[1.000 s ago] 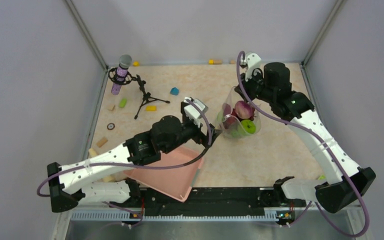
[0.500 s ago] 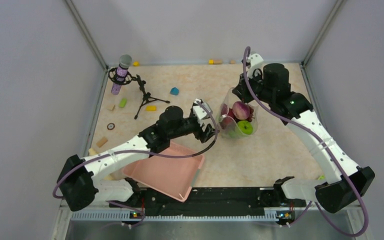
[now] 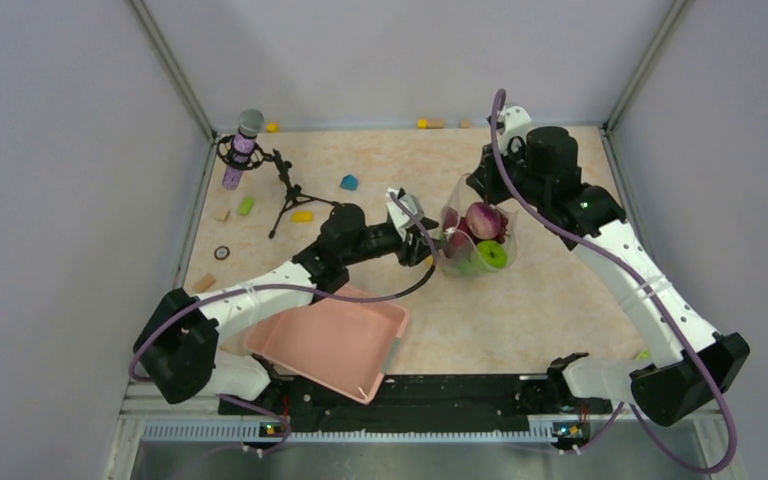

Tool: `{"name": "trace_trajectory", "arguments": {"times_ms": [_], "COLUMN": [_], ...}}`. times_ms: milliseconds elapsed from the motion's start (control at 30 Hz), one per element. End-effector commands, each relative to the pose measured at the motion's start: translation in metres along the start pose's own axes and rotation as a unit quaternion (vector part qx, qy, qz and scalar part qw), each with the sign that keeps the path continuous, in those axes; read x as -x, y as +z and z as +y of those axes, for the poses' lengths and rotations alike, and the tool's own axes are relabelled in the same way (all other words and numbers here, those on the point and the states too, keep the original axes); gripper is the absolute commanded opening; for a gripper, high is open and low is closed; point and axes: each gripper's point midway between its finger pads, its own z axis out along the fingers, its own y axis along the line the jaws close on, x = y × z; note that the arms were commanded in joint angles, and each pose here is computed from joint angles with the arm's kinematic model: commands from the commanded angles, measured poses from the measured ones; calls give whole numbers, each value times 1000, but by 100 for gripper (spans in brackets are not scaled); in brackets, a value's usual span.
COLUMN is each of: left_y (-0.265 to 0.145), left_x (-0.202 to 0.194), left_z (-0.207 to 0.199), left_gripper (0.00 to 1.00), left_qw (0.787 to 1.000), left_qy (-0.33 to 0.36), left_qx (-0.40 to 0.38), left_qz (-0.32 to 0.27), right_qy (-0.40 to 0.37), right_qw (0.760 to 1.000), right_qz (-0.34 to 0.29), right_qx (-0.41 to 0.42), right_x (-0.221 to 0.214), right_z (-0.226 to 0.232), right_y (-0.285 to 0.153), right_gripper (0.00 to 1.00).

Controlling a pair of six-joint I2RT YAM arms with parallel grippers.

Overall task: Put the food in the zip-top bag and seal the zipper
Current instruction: Zip the zipper food storage bag at the center of the board.

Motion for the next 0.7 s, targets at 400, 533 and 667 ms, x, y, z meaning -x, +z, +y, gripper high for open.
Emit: {"name": "trace_trajectory", "arguments": {"times_ms": [400, 533, 667], "left_y": [17, 16, 10], "left_x": [29, 28, 32], "left_z": [-7, -8, -7], "left_gripper": [18, 0, 0], "left_qw": [996, 996, 996], "left_qy": [2, 0, -3], "left_qx": [-47, -52, -42], "left_qz": [-72, -71, -80], "right_qy": [36, 36, -4], "right_qw": [999, 999, 999], "right_qz": [-10, -19, -35], "right_qx": [-21, -25, -12], "right_x": [-7, -4, 5], "right_z": [-10, -12, -8], "right_y": [5, 0, -9], "right_gripper": [0, 0, 20]}}
